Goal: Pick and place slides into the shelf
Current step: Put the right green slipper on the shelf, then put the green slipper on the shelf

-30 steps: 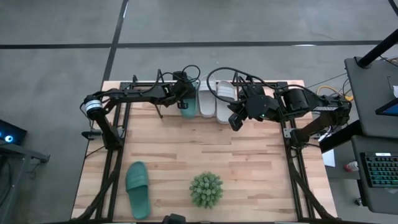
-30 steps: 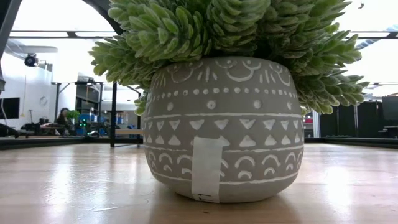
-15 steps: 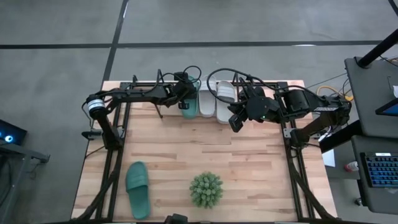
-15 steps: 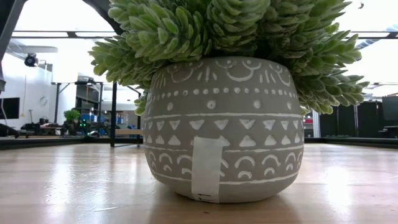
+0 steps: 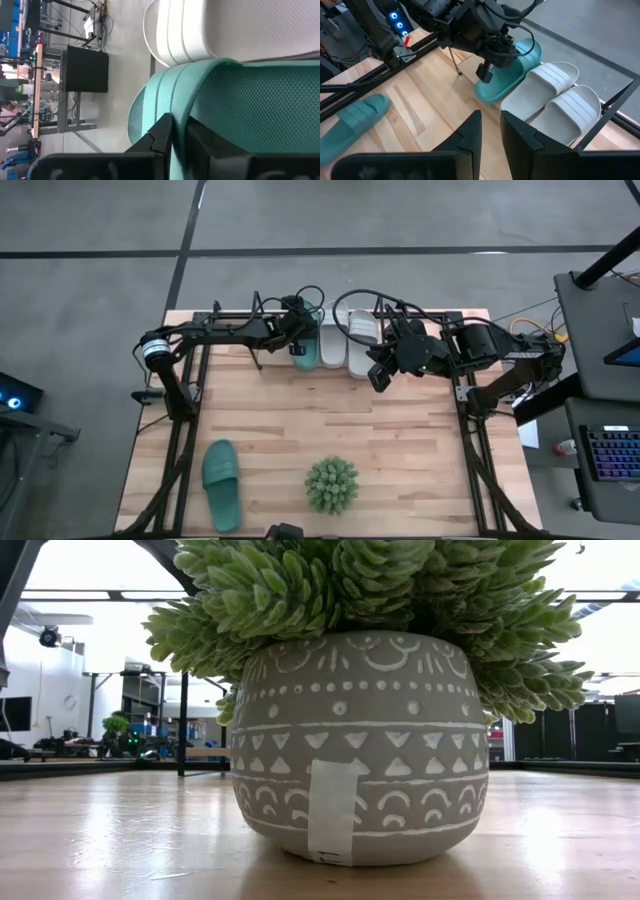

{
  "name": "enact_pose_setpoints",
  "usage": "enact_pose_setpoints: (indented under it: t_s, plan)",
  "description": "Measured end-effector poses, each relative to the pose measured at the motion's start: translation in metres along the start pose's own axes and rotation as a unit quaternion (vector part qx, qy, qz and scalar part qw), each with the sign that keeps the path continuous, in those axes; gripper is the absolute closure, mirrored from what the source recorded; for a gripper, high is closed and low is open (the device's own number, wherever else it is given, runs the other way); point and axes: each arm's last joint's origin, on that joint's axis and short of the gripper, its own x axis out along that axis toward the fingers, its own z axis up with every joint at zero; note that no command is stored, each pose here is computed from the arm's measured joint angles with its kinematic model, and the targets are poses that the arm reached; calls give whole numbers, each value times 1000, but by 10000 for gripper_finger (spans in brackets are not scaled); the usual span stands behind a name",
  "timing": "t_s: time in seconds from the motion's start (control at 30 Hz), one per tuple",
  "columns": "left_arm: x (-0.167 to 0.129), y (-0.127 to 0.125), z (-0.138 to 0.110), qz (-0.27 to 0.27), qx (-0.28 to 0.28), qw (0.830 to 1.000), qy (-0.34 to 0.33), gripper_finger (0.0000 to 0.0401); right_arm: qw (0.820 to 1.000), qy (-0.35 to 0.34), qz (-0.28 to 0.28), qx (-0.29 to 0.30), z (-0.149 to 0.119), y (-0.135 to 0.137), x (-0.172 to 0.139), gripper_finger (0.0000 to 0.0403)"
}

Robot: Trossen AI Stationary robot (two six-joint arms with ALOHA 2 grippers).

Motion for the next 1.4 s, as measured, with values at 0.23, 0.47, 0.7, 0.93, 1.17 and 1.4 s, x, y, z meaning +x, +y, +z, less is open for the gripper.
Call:
enact_pose_setpoints:
  t_s: [0.23, 0.47, 0.7, 0.93, 1.17, 1.4]
  plan:
    - [-1, -1, 1, -3, 1, 1000, -4, 345, 1000, -1, -1, -1, 0, 0, 0, 339]
    - [-1, -1, 1, -6, 1, 1000, -7, 293, 1000, -1, -1, 0, 0, 0, 0, 339]
    - [-3, 1, 1, 16, 1, 1000, 11, 250, 1000, -3, -3, 0, 0, 0, 0, 339]
    - [-11, 1, 5, 24, 3, 1000, 5, 237, 1000, -3, -4, 0, 0, 0, 0, 339]
    - [-17, -4, 12, 24, 7, 1000, -6, 236, 1000, -3, -4, -2, 0, 0, 0, 339]
    - [-21, -7, 14, 21, -10, 1000, -9, 236, 1000, -3, -4, -3, 0, 0, 0, 339]
